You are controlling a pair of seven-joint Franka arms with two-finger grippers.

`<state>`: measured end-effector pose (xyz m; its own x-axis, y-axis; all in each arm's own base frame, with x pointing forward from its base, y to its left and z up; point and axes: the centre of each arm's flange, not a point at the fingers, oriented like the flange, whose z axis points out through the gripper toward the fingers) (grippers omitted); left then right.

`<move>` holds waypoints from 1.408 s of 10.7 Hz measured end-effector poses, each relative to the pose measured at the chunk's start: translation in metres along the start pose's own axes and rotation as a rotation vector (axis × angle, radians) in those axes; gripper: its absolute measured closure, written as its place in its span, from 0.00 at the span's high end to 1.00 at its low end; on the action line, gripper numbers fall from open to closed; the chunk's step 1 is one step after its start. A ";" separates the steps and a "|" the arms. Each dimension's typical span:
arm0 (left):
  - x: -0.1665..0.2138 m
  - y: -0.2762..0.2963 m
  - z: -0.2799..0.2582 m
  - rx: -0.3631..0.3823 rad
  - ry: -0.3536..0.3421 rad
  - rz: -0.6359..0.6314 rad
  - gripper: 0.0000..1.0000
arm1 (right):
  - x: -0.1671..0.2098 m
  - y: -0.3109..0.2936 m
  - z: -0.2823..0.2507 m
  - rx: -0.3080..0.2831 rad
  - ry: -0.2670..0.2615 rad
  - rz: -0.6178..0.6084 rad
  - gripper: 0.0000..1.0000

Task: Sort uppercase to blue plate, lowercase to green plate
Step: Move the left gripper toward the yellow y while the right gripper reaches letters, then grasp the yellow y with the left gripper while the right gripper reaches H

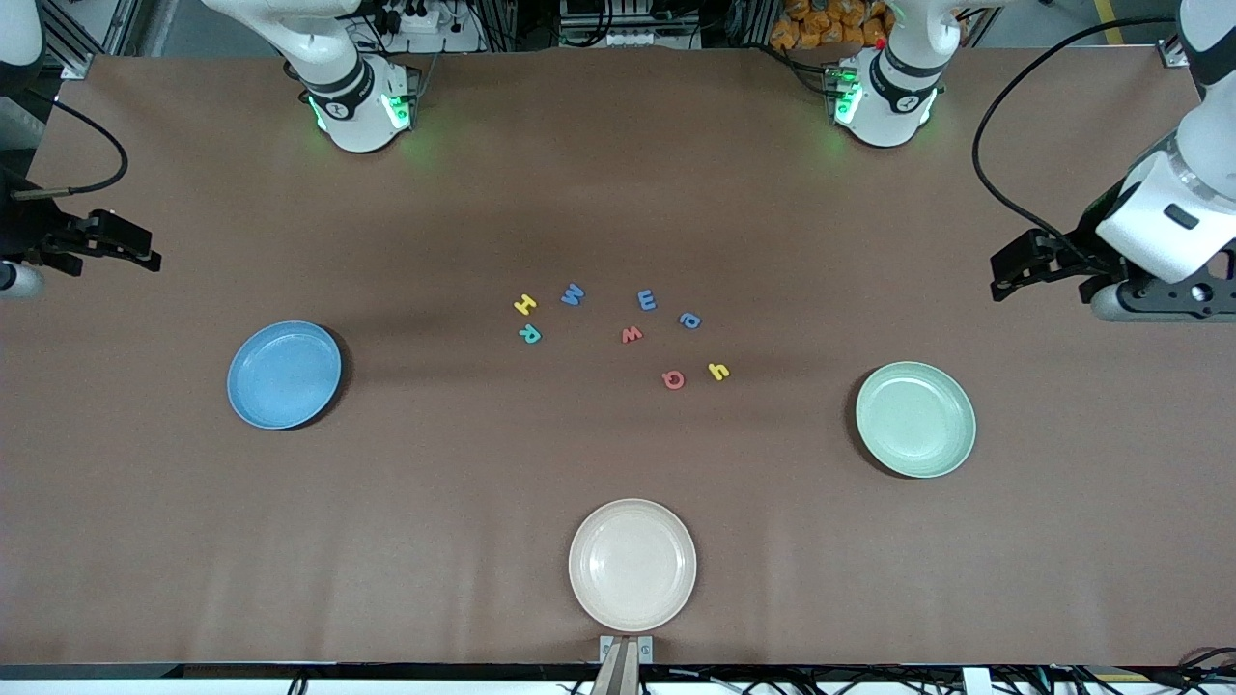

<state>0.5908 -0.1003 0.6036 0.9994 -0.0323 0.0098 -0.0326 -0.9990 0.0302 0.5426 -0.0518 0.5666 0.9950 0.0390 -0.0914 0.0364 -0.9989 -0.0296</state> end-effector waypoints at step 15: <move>-0.044 0.210 0.340 -0.025 -0.051 -0.176 1.00 | 0.037 -0.145 0.198 0.010 0.004 -0.166 1.00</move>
<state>0.5433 -0.3190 0.2699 0.9889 0.1405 -0.0487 0.1430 -0.9884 0.0521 0.5561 0.0992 0.3702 0.9758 0.2031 -0.0807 0.1992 -0.9785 -0.0539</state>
